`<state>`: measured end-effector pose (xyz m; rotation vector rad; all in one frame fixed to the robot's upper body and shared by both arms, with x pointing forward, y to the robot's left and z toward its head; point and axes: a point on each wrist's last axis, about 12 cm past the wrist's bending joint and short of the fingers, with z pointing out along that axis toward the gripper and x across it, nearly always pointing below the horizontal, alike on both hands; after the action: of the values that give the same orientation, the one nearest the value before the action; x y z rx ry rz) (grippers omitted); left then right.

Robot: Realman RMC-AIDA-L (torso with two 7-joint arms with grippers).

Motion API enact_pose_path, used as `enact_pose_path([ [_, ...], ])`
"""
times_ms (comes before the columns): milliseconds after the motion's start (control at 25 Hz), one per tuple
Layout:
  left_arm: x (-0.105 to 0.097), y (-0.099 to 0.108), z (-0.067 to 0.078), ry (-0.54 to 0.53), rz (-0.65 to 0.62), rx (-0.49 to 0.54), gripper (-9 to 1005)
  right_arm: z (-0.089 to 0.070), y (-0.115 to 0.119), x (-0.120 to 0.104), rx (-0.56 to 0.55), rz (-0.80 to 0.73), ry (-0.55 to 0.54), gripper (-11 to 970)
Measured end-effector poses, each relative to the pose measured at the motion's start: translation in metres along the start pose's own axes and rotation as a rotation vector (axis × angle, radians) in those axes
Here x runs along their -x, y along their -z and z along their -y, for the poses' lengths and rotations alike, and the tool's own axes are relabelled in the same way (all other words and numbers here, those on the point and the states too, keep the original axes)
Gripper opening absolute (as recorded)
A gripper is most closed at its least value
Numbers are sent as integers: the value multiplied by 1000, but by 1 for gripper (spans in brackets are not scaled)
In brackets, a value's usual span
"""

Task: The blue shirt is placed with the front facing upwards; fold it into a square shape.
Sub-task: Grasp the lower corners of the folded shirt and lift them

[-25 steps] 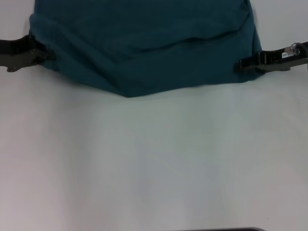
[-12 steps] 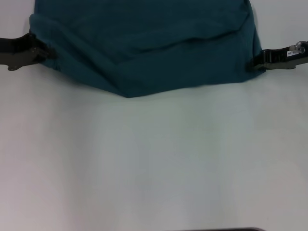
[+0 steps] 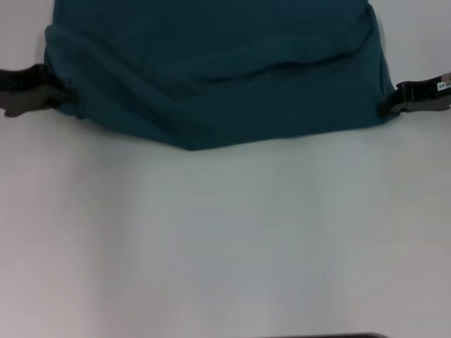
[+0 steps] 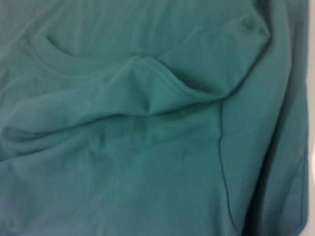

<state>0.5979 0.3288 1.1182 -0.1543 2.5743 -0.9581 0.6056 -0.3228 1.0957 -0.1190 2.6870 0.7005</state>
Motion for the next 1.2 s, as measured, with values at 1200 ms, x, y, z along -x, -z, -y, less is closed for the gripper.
enact_pose_path([
  [1200,-81,50,-13,-24,-458,-38,54,-30,27,-53,110,-480,81,29],
])
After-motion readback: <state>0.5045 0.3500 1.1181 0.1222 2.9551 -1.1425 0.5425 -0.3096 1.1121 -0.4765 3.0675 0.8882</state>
